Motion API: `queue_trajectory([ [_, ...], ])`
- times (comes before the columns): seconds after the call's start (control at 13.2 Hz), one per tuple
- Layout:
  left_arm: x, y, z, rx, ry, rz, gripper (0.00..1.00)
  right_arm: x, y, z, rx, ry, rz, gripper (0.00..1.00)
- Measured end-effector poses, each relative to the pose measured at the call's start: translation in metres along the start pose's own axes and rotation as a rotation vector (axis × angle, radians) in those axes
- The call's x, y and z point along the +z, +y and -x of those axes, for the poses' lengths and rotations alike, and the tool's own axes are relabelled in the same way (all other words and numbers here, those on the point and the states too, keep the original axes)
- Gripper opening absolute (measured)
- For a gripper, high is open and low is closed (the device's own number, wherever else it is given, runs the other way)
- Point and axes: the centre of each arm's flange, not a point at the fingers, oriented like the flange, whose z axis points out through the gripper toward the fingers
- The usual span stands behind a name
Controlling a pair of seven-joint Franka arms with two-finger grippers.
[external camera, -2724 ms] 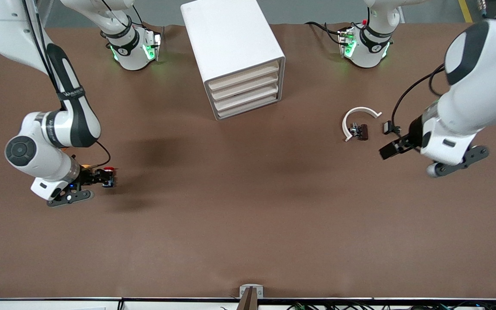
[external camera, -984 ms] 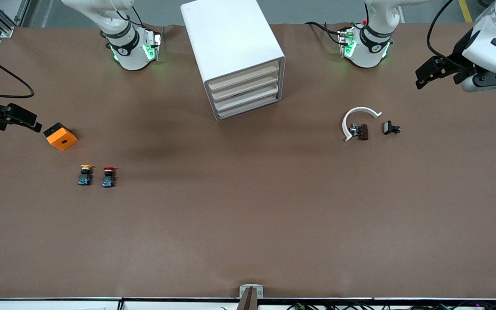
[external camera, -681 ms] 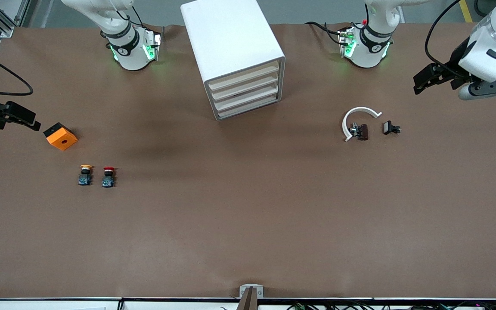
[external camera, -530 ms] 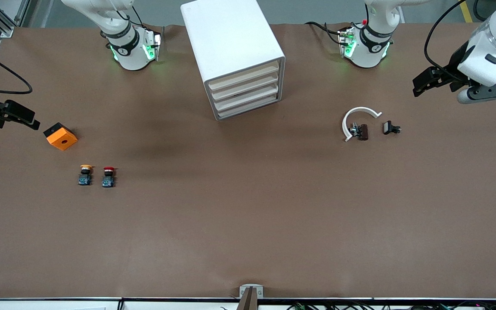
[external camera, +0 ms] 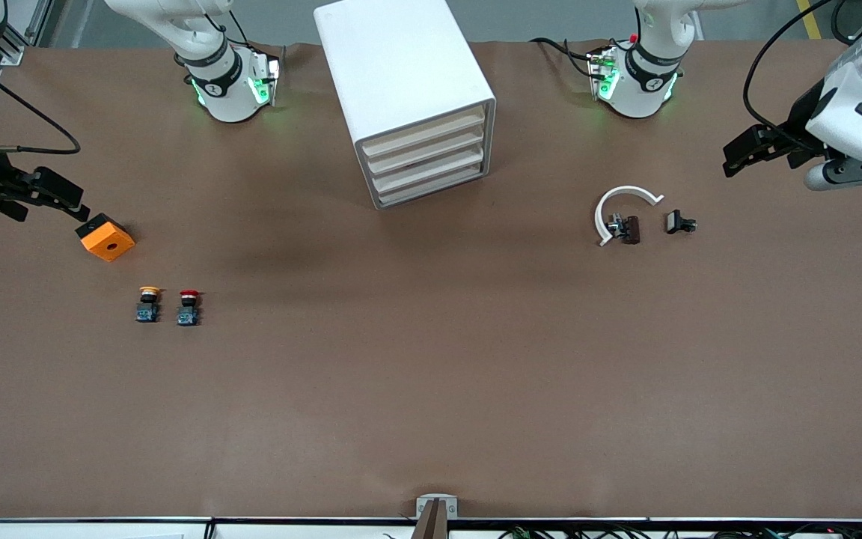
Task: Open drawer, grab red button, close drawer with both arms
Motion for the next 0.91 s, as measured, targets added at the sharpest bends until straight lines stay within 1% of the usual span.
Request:
queue_trajectory([
  [0.53, -0.001, 0.000, -0.013, -0.002, 0.004, 0.004, 1.00, -0.010, 0.005, 0.001, 0.009, 0.026, -0.001, 1.00],
  [0.91, -0.002, -0.002, -0.015, -0.004, 0.006, 0.002, 1.00, -0.010, 0.005, 0.001, 0.009, 0.028, 0.000, 1.00],
])
